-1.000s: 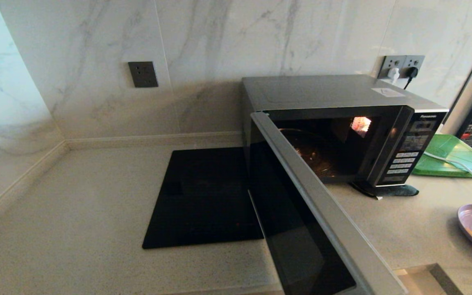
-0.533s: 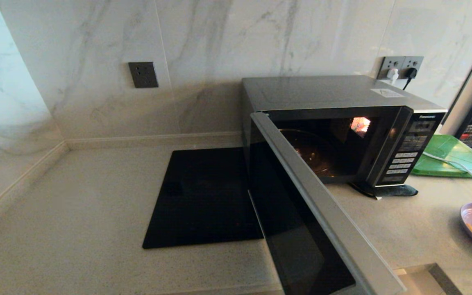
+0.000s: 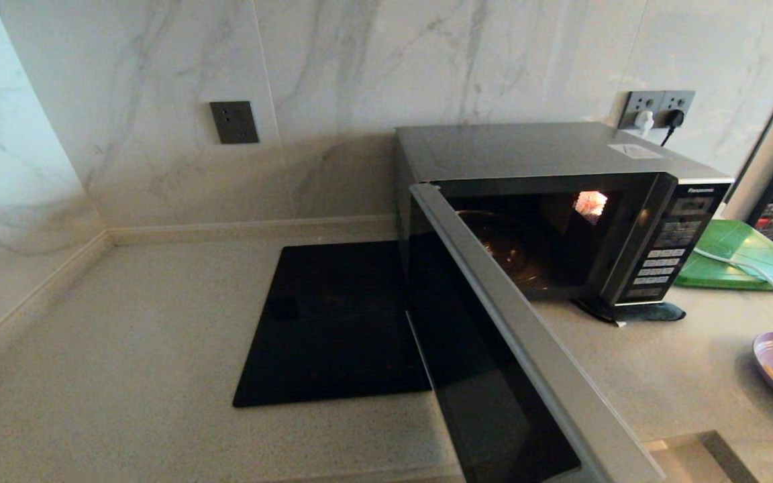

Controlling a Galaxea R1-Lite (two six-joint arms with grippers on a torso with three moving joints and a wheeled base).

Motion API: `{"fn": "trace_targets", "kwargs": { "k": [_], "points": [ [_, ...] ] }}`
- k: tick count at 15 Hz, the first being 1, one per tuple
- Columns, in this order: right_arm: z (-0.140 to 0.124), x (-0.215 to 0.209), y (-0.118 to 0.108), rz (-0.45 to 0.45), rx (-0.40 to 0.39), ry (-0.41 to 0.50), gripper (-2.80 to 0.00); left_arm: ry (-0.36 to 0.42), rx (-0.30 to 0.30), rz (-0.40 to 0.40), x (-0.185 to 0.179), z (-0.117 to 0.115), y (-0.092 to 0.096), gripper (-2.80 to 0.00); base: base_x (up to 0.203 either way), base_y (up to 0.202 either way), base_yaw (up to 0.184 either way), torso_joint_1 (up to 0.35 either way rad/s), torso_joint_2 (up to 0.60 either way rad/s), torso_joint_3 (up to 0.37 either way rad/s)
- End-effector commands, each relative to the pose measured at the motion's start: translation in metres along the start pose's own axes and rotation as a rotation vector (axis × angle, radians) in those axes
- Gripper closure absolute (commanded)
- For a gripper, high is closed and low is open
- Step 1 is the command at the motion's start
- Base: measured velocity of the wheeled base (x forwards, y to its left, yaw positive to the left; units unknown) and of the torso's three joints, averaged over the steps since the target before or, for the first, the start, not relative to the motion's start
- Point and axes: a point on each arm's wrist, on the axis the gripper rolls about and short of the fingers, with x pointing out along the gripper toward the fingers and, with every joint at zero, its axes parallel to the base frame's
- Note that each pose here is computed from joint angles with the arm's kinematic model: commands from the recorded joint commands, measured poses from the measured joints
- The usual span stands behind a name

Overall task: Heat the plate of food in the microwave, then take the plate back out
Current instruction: Put the plate in the microwave oven

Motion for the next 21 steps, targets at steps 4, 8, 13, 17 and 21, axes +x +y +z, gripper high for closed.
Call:
{"fn": "trace_targets", "kwargs": {
  "k": [4, 8, 13, 17, 21],
  "points": [
    [-0.008, -0.029, -0.006, 0.025, 0.005, -0.037, 0.00, -0.001, -0.001, 0.000, 0.000, 0.000, 0.000, 0.00, 0.000, 0.000, 0.000, 0.000, 0.00, 0.000],
    [-0.013, -0.043, -0.010, 0.038, 0.004, -0.053, 0.00, -0.001, -0.001, 0.001, 0.000, 0.000, 0.000, 0.00, 0.000, 0.000, 0.000, 0.000, 0.00, 0.000],
    [-0.012, -0.036, -0.010, 0.034, -0.001, -0.046, 0.00, -0.001, -0.001, 0.001, 0.000, 0.000, 0.000, 0.00, 0.000, 0.000, 0.000, 0.000, 0.00, 0.000],
    [-0.002, -0.030, -0.006, 0.055, 0.004, -0.096, -2.80, -0.001, -0.001, 0.001, 0.000, 0.000, 0.000, 0.00, 0.000, 0.000, 0.000, 0.000, 0.00, 0.000],
    [0.002, -0.020, -0.003, 0.047, 0.006, -0.086, -2.80, -0.001, -0.001, 0.002, 0.000, 0.000, 0.000, 0.00, 0.000, 0.000, 0.000, 0.000, 0.00, 0.000]
  ]
}}
